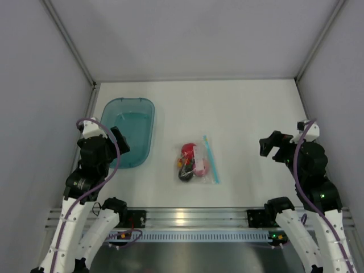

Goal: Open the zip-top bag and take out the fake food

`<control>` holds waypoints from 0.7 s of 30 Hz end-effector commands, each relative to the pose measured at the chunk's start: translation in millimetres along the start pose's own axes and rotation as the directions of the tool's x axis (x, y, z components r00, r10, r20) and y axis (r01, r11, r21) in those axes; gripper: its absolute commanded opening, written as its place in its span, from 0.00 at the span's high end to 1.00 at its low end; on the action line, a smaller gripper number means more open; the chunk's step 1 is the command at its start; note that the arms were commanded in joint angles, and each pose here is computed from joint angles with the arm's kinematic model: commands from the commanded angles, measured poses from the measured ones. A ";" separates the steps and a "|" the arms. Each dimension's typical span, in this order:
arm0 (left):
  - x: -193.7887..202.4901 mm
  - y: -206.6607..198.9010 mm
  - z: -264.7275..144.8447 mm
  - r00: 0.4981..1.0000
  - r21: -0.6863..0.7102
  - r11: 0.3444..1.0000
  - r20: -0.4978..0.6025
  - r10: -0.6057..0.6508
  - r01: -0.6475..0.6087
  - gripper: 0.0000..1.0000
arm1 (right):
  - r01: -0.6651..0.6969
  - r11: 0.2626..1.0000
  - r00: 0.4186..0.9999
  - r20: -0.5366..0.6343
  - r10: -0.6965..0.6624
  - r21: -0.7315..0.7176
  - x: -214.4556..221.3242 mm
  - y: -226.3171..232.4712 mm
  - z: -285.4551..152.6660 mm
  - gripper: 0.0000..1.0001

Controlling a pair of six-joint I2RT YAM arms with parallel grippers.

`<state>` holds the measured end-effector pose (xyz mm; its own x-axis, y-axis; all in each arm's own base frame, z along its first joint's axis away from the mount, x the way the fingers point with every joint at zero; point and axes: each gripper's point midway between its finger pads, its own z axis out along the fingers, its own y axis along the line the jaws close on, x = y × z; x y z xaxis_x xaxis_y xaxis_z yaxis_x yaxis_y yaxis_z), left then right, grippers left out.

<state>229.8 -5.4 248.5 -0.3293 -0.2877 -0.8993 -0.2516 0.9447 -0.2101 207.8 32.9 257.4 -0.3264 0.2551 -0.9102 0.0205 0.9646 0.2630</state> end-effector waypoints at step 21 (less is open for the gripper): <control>2.7 -27.8 6.0 1.000 0.136 0.991 -0.016 0.005 -0.003 0.01 | -0.273 0.810 0.937 -0.334 0.101 -0.519 100.3 94.2 54.4 0.09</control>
<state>232.2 -19.3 242.9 -0.3629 -0.2871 -0.8865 -0.1884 0.9543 -0.2319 223.1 130.8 161.5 -0.6212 0.2931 -0.7268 -0.2780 0.7847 0.5541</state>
